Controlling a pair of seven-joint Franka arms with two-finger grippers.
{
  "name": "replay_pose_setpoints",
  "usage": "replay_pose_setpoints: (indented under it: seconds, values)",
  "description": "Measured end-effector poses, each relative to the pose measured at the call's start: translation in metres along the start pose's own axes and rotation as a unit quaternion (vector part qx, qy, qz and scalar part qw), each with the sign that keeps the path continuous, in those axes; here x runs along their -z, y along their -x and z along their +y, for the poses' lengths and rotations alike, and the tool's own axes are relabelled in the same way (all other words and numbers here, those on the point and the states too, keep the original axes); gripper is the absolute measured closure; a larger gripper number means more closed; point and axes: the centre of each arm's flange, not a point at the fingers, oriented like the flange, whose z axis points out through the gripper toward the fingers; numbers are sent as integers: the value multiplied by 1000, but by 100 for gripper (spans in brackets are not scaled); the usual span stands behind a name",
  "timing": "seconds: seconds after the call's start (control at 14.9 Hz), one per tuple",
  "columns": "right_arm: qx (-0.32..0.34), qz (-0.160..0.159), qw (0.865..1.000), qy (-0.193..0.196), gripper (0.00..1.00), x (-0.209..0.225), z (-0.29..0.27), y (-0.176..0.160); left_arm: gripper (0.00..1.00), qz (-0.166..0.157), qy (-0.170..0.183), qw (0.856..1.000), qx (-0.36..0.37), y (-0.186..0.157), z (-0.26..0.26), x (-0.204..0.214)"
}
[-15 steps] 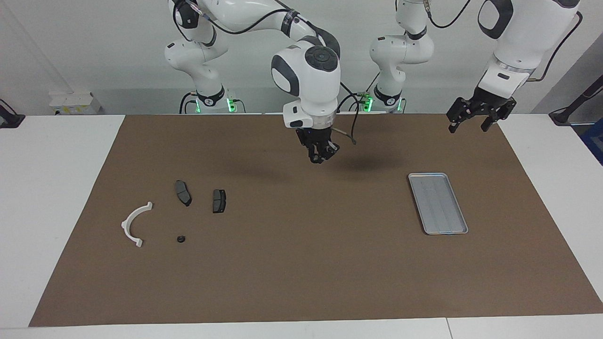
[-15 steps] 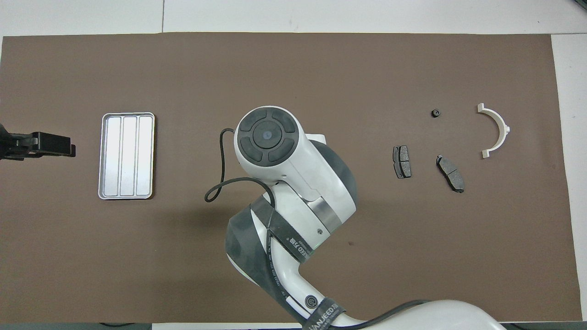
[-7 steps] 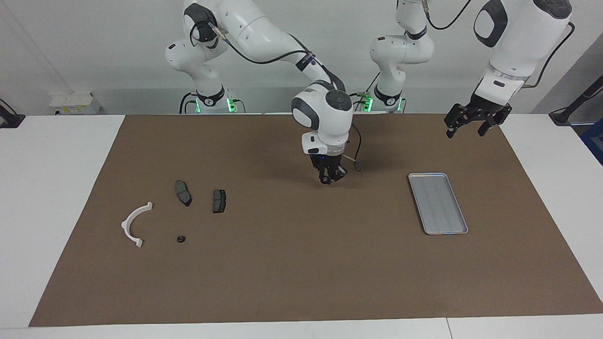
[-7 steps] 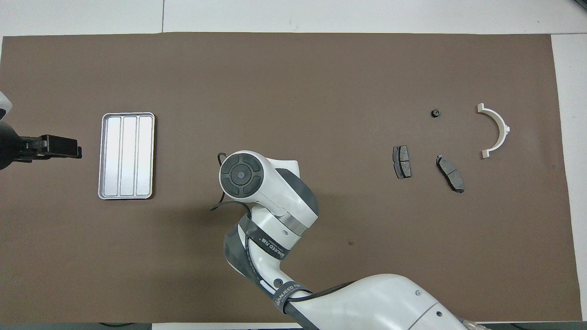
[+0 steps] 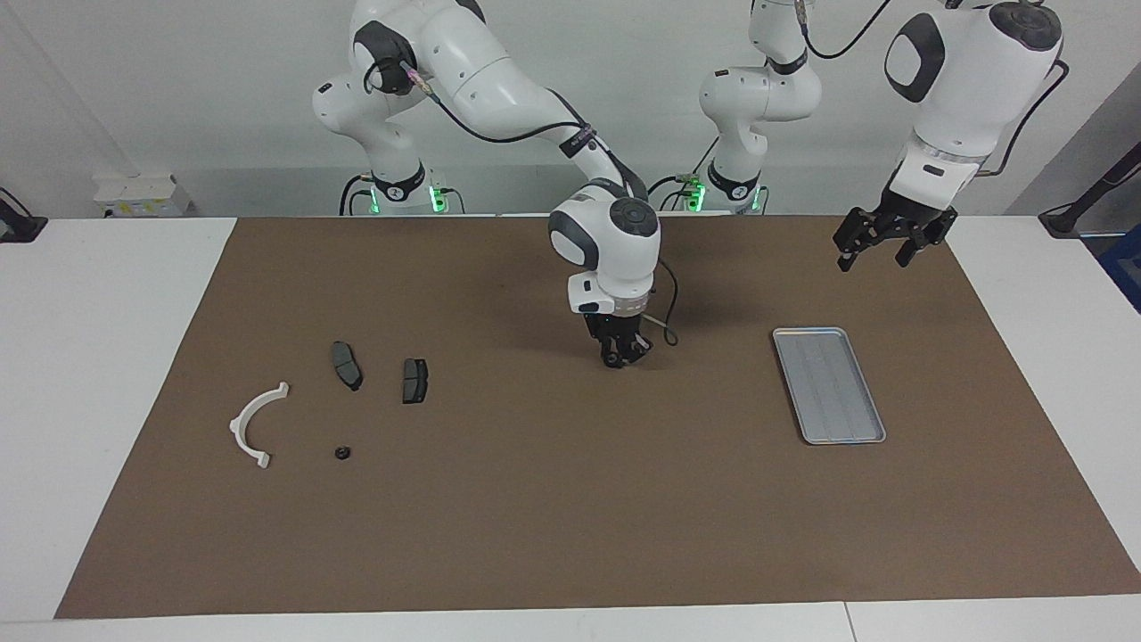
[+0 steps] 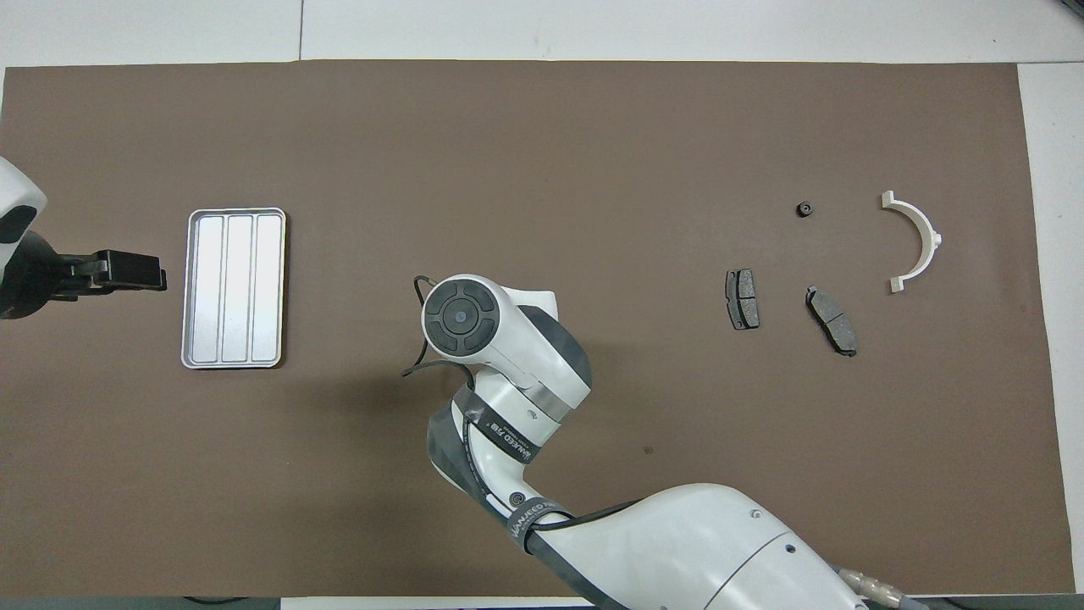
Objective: Pick bearing gear from pile to tray
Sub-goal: 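Carry the black gear mid-table and release it with the right gripper, then grasp the gear with the left gripper while the right gripper reaches another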
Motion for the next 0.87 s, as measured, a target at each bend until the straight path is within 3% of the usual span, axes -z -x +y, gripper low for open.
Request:
replay_pose_setpoints:
  seconds: [0.27, 0.47, 0.67, 0.87]
  values:
    - [-11, 5, 1000, 16, 28, 11, 0, -16, 0, 1, 1, 1000, 20, 2, 15, 0]
    - [-28, 6, 999, 36, 0, 66, 3, -81, 0, 0, 1, 1000, 18, 5, 35, -1]
    - [15, -16, 999, 38, 0, 134, 40, -176, 0, 4, -4, 999, 52, 16, 102, -9]
    - [65, -31, 996, 48, 0, 150, 93, -271, 0, 8, -26, 996, 83, 36, 217, -54]
